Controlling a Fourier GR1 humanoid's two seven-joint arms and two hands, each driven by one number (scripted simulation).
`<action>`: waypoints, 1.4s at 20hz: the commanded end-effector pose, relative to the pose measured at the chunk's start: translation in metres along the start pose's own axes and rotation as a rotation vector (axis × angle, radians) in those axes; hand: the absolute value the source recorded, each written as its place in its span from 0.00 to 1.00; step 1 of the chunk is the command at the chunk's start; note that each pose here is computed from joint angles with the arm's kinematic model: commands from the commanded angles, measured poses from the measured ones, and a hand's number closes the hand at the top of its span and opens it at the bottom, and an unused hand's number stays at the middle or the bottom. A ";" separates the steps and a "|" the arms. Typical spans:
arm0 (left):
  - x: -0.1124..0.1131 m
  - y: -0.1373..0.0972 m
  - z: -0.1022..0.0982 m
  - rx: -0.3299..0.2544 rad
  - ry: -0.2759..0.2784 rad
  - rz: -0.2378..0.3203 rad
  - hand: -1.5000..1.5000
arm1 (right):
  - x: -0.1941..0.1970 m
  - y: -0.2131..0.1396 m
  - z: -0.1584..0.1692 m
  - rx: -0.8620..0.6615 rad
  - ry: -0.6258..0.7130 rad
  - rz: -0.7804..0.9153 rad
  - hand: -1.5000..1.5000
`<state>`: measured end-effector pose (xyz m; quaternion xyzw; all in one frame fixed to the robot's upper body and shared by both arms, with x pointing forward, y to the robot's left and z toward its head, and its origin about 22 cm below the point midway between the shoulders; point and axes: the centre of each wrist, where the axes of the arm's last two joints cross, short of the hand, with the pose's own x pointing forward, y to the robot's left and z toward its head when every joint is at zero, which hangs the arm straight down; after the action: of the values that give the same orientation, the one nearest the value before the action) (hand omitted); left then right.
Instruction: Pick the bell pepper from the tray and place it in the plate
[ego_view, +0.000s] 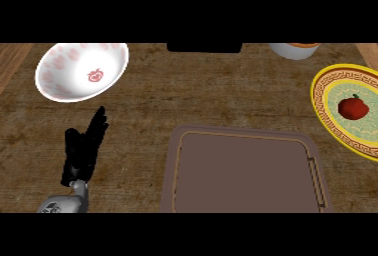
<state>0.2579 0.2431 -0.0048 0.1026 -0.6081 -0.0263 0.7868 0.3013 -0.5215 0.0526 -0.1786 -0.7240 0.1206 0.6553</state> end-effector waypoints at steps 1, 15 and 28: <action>-0.008 -0.005 0.003 -0.005 0.015 -0.002 0.50 | -0.008 0.000 0.009 0.027 -0.023 -0.013 0.00; -0.005 0.006 -0.008 0.004 -0.004 0.007 0.50 | -0.010 -0.034 0.037 -0.047 0.028 0.067 0.00; -0.007 -0.009 0.004 -0.020 -0.003 -0.004 0.50 | -0.015 -0.052 0.061 -0.189 0.043 0.037 0.00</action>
<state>0.2521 0.2382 -0.0120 0.0978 -0.6097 -0.0318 0.7860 0.2446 -0.5676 0.0563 -0.2587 -0.7031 0.0842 0.6569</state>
